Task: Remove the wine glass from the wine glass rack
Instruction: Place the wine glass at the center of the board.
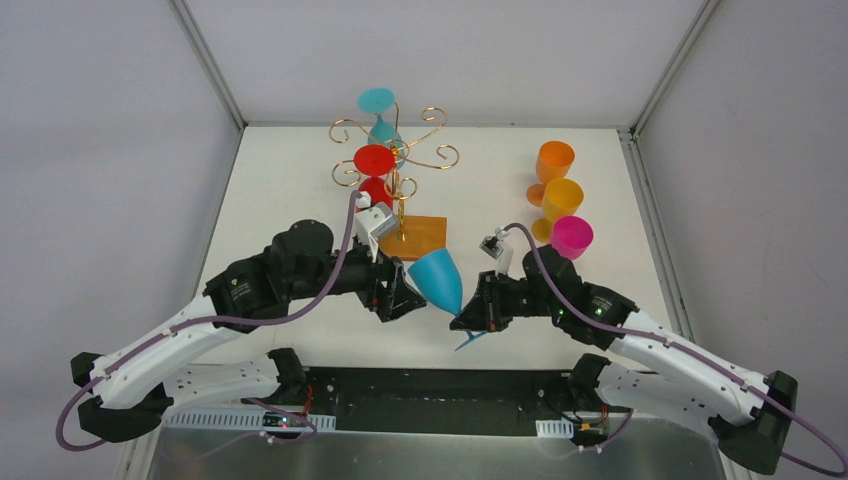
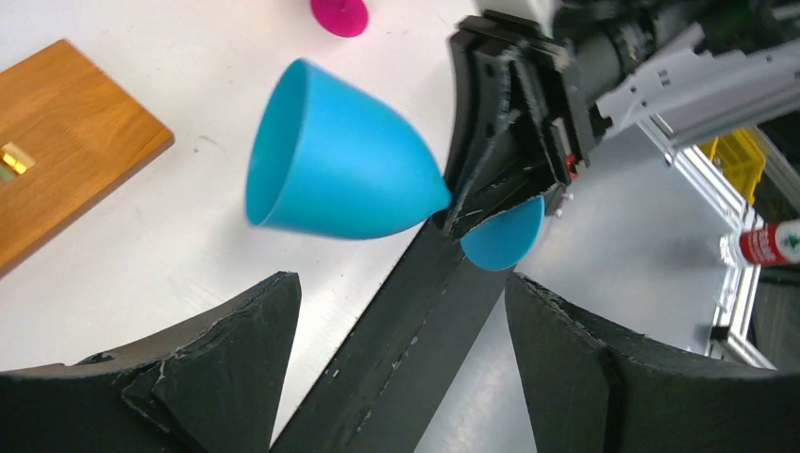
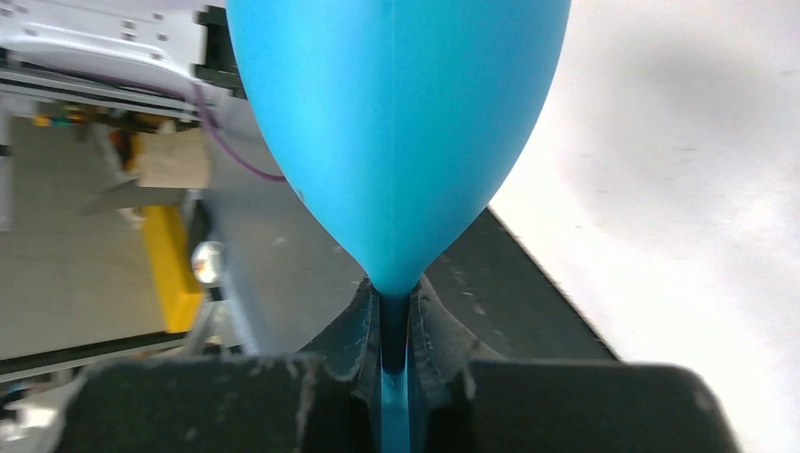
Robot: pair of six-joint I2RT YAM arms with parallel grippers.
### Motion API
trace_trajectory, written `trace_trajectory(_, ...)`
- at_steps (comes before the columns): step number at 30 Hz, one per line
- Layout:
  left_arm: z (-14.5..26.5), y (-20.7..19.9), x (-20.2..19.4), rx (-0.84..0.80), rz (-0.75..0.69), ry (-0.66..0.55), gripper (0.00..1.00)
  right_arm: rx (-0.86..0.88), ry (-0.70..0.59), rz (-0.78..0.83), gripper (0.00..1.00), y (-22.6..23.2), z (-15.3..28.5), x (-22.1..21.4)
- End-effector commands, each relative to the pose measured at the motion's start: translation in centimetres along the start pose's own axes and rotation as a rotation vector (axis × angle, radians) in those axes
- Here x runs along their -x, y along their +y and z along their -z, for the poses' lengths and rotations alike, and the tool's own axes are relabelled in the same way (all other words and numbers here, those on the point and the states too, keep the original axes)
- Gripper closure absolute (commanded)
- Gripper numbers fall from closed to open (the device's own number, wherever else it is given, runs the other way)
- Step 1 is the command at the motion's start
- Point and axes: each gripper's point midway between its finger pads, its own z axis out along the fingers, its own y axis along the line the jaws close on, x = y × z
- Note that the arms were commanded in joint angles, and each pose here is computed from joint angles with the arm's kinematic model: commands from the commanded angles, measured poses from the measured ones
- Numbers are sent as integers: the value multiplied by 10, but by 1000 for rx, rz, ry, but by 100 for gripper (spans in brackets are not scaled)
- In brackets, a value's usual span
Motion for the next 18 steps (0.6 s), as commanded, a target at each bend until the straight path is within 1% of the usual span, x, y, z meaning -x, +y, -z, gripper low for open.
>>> trace_trajectory(1, 8, 14, 23, 125, 102, -96, 19, -147, -45, 241, 100, -27, 20, 7)
trace_trajectory(5, 16, 28, 31, 217, 219, -159, 18, -156, -68, 367, 100, -31, 28, 10)
trace_trajectory(9, 21, 37, 29, 274, 318, -198, 17, -93, -106, 528, 100, -25, 32, 12)
trace_trajectory(13, 17, 39, 24, 286, 403, -192, 18, -35, -160, 687, 100, -15, 40, 15)
trace_trajectory(18, 12, 35, 23, 276, 448, -176, 18, 17, -165, 834, 100, -2, 45, 19)
